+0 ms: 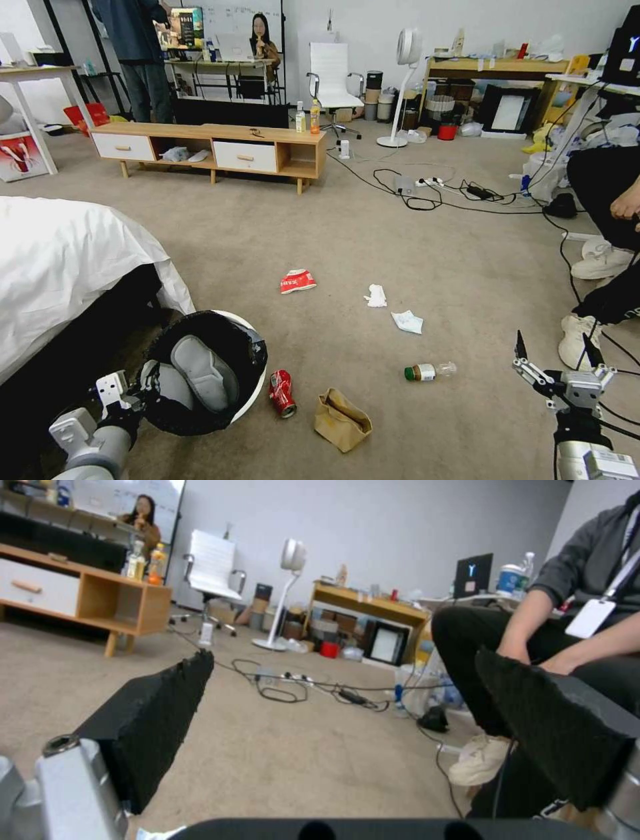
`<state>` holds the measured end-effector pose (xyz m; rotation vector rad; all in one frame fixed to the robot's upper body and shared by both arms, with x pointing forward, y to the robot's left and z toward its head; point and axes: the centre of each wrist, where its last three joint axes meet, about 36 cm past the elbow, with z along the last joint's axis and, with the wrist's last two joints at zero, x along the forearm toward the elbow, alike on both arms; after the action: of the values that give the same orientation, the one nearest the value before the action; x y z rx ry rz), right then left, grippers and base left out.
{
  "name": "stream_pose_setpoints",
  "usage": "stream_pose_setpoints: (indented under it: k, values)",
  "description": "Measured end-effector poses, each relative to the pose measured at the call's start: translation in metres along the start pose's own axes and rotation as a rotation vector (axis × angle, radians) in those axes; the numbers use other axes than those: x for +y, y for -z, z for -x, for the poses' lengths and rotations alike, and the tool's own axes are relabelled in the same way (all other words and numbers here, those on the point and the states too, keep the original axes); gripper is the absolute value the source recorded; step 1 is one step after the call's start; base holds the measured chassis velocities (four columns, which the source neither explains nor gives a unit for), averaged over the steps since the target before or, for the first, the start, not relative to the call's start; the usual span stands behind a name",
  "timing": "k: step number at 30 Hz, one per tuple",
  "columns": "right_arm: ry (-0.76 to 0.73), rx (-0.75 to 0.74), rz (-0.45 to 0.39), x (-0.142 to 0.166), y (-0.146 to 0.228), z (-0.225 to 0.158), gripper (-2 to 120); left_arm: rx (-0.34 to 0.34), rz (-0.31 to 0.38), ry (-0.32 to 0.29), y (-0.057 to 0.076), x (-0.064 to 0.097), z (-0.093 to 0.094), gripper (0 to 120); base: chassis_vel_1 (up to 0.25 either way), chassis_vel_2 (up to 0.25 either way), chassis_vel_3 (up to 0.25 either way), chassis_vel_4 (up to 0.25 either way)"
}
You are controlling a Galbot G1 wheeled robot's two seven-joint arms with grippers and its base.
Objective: Pick up the trash bin and place the garbage on the floor into it.
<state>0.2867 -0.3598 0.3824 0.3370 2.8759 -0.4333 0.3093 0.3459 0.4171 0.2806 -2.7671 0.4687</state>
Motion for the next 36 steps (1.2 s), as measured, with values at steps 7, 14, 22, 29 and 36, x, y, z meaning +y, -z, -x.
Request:
stream_pose_setpoints:
  k: [7,14,22,29,36]
  values:
    - [0.123,0.04,0.052,0.004,0.003,0.019,100,-0.004,0.004,-0.017,0.005,-0.004,-0.001,6,0.0,0.0,0.0,0.0]
    - [0.351,0.116,0.142,0.011,-0.002,0.05,100,0.001,0.011,-0.034,0.008,-0.011,-0.002,6,0.0,0.0,0.0,0.0]
    - [0.601,0.221,0.22,0.038,-0.033,0.066,100,0.002,0.012,-0.03,0.009,-0.013,-0.001,6,0.0,0.0,0.0,0.0]
    - [0.835,0.361,0.297,0.114,-0.093,0.071,100,0.002,0.002,-0.016,0.006,-0.013,-0.001,6,0.0,0.0,0.0,0.0]
    - [0.977,0.452,0.282,0.16,-0.127,0.056,100,0.005,-0.001,-0.009,0.001,-0.013,-0.003,6,0.0,0.0,0.0,0.0]
